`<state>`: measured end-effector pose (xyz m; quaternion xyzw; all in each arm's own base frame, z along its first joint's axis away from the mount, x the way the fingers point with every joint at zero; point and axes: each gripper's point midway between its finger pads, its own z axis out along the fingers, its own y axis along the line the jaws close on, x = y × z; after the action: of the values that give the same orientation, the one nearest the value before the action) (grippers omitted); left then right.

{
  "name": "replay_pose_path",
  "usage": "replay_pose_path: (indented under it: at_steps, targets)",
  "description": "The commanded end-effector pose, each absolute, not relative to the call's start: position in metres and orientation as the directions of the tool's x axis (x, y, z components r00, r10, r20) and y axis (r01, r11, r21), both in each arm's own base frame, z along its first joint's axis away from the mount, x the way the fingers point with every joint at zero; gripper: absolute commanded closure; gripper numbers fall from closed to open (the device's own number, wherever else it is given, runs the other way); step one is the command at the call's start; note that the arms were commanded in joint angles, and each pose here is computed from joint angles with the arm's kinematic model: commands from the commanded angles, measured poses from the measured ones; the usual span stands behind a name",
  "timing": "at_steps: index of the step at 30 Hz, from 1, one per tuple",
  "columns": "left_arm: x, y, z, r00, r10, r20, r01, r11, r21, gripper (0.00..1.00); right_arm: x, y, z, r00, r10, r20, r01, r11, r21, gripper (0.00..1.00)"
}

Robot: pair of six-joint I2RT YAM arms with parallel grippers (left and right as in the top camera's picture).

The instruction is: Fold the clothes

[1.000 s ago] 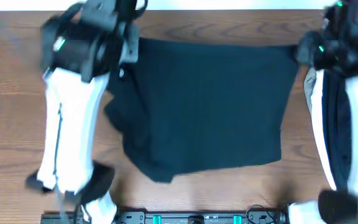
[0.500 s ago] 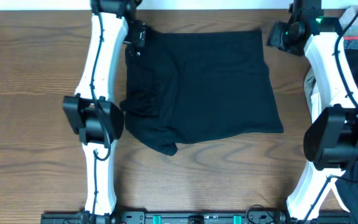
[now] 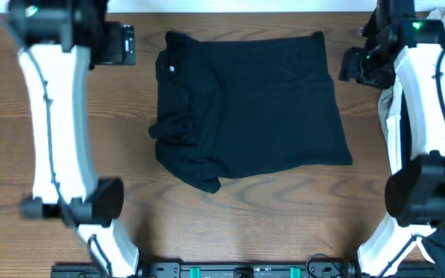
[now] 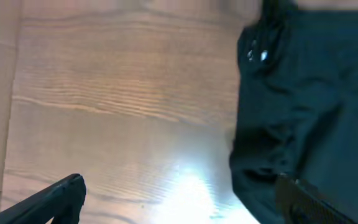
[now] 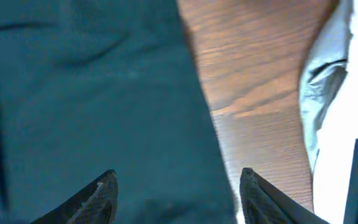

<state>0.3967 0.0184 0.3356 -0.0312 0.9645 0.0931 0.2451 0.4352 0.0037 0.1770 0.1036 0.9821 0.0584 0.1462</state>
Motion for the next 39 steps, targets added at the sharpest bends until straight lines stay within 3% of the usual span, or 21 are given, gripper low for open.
replay_pose_path:
  at_steps: [1,7,12,17,26,34,39]
  targets:
    - [0.353,0.016,0.372,-0.846,-0.048,-0.531,-0.129,0.985,0.116,0.06,0.422,0.017,0.234,-0.905,0.177,-0.387,0.091,0.969,0.23,0.36]
    - [0.288,0.018,0.42,-0.752,-0.082,-0.654,-0.163,0.985,0.064,0.09,0.377,0.024,0.309,-0.833,0.157,-0.53,0.037,0.973,0.23,0.31]
    - [0.255,0.016,0.395,-0.805,-0.096,-0.586,-0.158,0.986,0.056,0.09,0.346,0.034,0.33,-0.813,0.148,-0.563,0.012,0.971,0.238,0.29]
    - [0.268,-0.005,0.316,-0.92,-0.093,-0.381,-0.096,0.995,-0.01,0.08,0.336,0.052,0.284,-0.877,0.162,-0.453,0.042,0.964,0.264,0.28]
    - [0.319,-0.038,0.153,-0.992,-0.02,-0.128,-0.002,0.991,-0.137,0.07,0.336,0.058,0.173,-0.934,0.238,-0.268,0.164,0.949,0.27,0.26]
    - [0.358,-0.043,0.072,-0.999,0.016,-0.048,0.023,0.989,-0.149,0.09,0.346,0.059,0.121,-0.924,0.257,-0.283,0.176,0.943,0.282,0.25]
    - [0.371,-0.053,0.047,-0.998,0.05,-0.045,0.059,0.978,-0.202,0.36,0.345,0.059,0.093,-0.908,0.303,-0.289,0.214,0.929,0.302,0.23]
